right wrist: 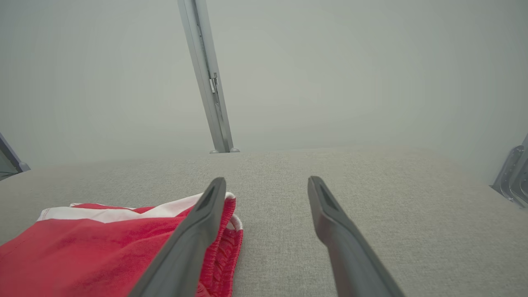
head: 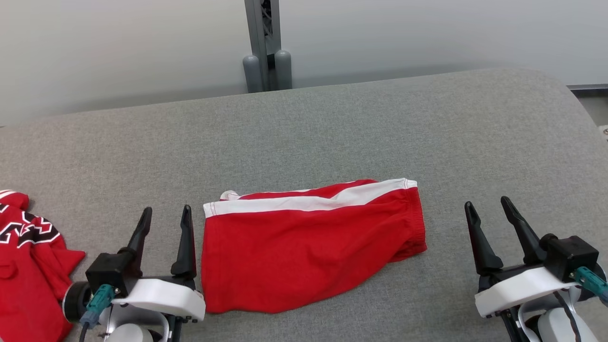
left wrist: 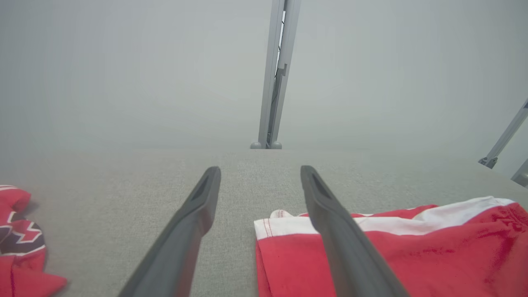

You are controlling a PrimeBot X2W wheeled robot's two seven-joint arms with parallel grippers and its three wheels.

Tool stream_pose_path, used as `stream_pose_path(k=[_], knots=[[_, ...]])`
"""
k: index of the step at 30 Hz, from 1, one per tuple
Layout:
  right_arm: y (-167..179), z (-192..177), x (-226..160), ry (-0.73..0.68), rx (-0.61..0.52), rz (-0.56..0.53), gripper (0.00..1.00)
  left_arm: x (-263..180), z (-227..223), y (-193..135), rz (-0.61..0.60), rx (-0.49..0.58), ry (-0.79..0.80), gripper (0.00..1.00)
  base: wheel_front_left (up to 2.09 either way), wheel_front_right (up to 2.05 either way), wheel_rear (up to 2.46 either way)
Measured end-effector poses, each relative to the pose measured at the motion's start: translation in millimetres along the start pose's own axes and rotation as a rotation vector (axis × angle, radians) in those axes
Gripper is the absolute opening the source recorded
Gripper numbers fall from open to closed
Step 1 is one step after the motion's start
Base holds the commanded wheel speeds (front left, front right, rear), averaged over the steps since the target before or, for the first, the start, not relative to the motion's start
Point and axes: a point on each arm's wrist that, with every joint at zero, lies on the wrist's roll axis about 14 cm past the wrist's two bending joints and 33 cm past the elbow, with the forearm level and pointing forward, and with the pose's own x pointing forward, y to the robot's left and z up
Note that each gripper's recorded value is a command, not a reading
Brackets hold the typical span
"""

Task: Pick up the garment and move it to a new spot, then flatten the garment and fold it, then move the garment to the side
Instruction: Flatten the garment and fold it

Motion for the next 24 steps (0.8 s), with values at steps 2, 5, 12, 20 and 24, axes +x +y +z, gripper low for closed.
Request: stream_pose_path(k=[2,5,12,20,24], knots=[[0.1,6.6,0.3,-0.017,-0.009,0.000,1.00,2.7,17.9,-0.5,-0.012,0.028,-0.062,1.00,0.00,0.00,0.00],[1.1,10.5,-1.9,-0.023,-0.024,0.001,1.00,3.8,35.4,1.6,-0.016,0.066,-0.118,1.00,0.00,0.00,0.00],[3.1,16.8,-9.1,-0.028,-0.026,-0.009,1.00,-6.0,46.9,2.8,-0.020,0.101,-0.157,1.00,0.00,0.00,0.00],[5.7,16.2,-14.3,-0.015,-0.020,-0.009,1.00,-18.4,47.2,14.1,0.017,0.110,-0.126,1.00,0.00,0.00,0.00],[7.7,16.5,-14.5,-0.013,-0.020,-0.005,1.00,-20.5,45.4,15.4,0.023,0.106,-0.114,1.00,0.00,0.00,0.00]])
